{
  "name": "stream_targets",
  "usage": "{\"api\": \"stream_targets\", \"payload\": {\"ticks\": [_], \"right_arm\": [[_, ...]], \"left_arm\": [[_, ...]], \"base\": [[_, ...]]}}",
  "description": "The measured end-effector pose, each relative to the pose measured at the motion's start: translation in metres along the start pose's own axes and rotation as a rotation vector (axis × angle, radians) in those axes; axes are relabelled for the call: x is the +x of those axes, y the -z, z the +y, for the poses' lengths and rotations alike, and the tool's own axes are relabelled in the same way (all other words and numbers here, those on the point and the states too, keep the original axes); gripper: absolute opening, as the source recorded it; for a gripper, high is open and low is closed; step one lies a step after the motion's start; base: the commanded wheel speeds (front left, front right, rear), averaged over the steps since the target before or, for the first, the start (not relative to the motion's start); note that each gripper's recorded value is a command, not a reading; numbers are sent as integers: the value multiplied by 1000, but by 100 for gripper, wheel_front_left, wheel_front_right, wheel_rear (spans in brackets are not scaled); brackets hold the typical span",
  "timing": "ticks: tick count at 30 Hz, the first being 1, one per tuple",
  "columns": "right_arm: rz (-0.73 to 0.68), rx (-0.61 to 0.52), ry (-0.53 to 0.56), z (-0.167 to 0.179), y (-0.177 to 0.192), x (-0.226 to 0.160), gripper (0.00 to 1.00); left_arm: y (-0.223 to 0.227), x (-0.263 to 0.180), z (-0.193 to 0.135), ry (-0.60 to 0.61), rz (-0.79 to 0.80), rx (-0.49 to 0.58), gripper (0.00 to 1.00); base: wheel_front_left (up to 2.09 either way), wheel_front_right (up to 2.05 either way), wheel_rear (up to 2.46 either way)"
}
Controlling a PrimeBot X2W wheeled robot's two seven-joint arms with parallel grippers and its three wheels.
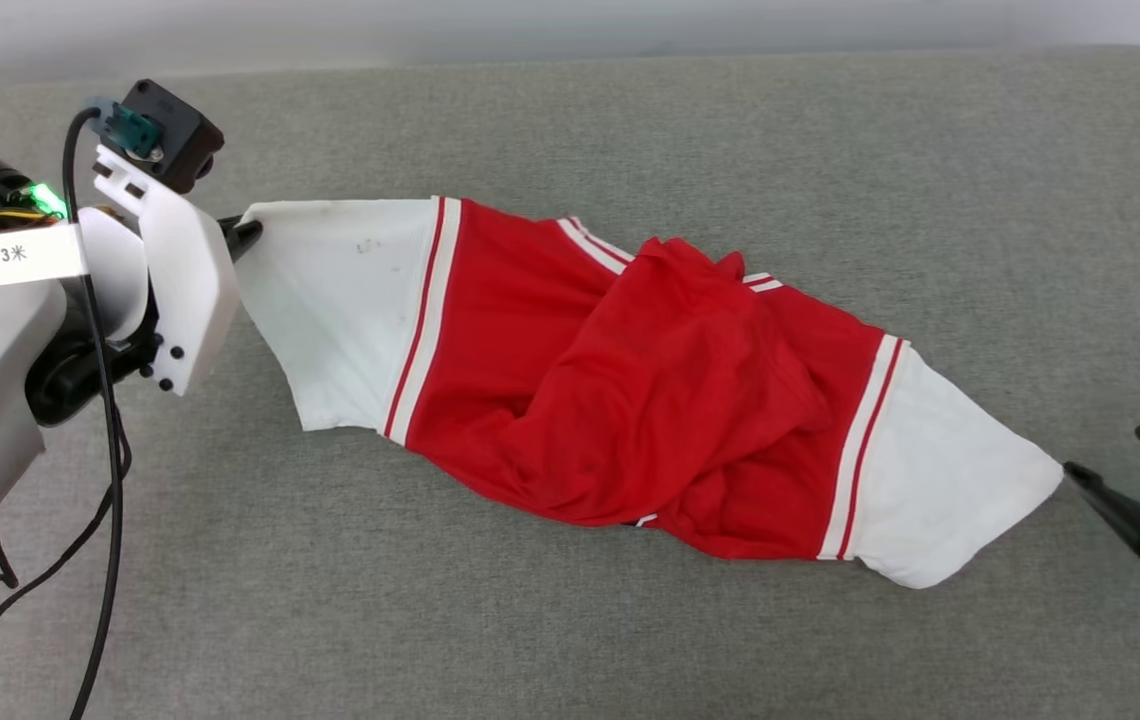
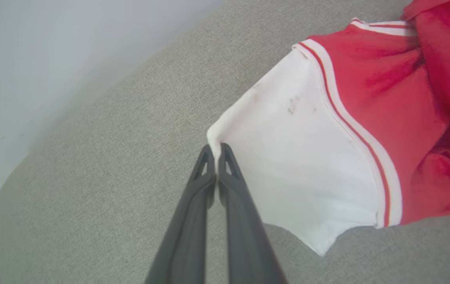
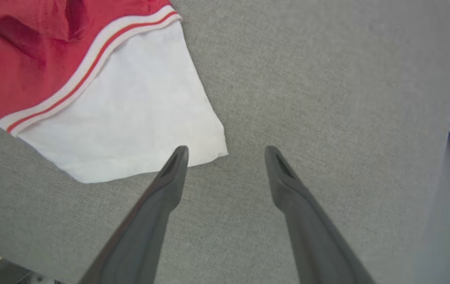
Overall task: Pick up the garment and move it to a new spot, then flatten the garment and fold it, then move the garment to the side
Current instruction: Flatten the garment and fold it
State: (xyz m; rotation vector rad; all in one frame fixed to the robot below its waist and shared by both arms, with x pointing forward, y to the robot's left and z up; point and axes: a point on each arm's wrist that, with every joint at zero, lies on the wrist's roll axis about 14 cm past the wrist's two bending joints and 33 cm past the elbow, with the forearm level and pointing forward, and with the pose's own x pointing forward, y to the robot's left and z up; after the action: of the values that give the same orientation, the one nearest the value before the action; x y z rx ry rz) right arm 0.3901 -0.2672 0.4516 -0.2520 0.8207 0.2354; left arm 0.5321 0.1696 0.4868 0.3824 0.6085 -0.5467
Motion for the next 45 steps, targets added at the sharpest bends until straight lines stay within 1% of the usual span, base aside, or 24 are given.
{"api": "stream_targets", "payload": {"ticks": [10, 16, 21, 26, 27, 28, 31, 34, 39, 45], "right_arm": [[216, -96, -71, 15, 14, 48, 100], [347, -151, -99, 22, 39, 75, 100], [419, -192, -129, 28, 56, 89, 100], [433, -198, -158, 32, 61, 94, 100], [426, -201, -159, 32, 61, 95, 38], [417, -201, -159, 32, 60, 95, 0], [365, -189, -168, 33, 52, 96, 0], [251, -168, -162, 34, 30, 99, 0], [17, -177, -99, 21, -25, 97, 0], [-233, -177, -10, 1, -86, 78, 0]], "left_arm": [[9, 9, 0, 7, -1, -7, 0], [15, 18, 6, 3, 4, -8, 0], [20, 25, 10, 3, 9, -14, 0], [22, 28, 12, 1, 10, -17, 0], [22, 28, 12, 0, 11, -17, 0], [22, 28, 12, -1, 9, -16, 0], [20, 26, 13, -6, 1, -11, 0], [11, 22, 12, -10, -30, -7, 0], [-6, 9, 14, -29, -94, 9, 0], [-34, -13, 20, -73, -207, 42, 0]], "base": [[0, 0, 0], [0, 0, 0], [0, 0, 0], [0, 0, 0], [0, 0, 0], [0, 0, 0], [0, 0, 0], [0, 0, 0], [0, 0, 0], [0, 0, 0]]}}
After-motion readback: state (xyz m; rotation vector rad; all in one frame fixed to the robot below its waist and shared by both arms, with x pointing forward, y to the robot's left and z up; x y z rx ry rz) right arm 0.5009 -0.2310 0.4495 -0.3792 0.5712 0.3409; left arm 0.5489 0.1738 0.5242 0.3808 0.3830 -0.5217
